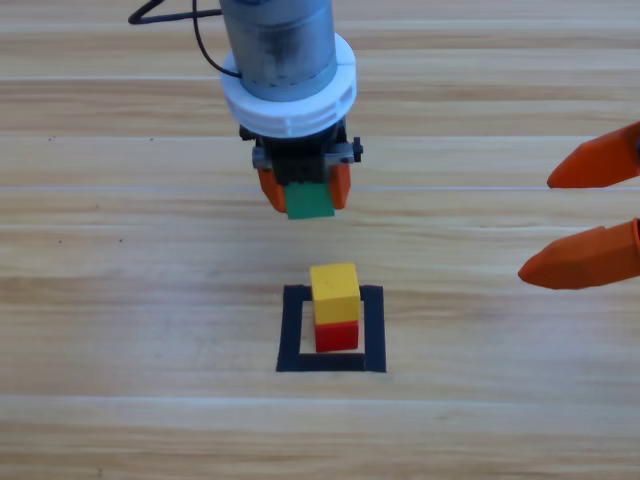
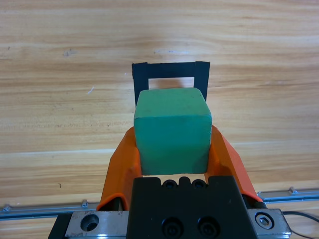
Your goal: Stack the blocks in the rectangular block: red at the bottom, yellow in the middle, green on top
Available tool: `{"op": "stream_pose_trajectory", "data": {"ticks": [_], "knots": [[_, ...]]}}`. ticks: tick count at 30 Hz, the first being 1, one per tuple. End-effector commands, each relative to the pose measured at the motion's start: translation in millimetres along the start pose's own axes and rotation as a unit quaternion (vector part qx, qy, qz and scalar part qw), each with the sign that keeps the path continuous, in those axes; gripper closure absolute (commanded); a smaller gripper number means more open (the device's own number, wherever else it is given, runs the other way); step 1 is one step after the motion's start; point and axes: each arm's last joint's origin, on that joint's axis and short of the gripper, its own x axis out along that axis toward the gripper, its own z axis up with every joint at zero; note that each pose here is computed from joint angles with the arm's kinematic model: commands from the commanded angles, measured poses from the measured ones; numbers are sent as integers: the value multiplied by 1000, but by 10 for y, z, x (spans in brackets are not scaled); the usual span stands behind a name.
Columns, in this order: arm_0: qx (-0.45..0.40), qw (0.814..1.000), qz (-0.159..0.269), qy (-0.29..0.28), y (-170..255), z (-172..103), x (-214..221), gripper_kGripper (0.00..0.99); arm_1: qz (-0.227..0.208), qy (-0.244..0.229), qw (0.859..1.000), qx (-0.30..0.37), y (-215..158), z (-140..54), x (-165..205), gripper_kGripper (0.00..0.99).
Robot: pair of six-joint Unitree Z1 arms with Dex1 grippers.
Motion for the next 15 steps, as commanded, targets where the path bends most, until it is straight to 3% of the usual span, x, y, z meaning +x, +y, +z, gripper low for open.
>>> {"op": "stream_pose_trajectory", "data": {"ticks": [1, 15], "knots": [[13, 999, 32, 19, -89, -143, 206, 952, -11, 15, 1000, 12, -30, -118, -17, 2], [8, 998, 42, 43, -189, -206, 418, 952, -12, 17, 1000, 13, -33, -123, -10, 2]]}}
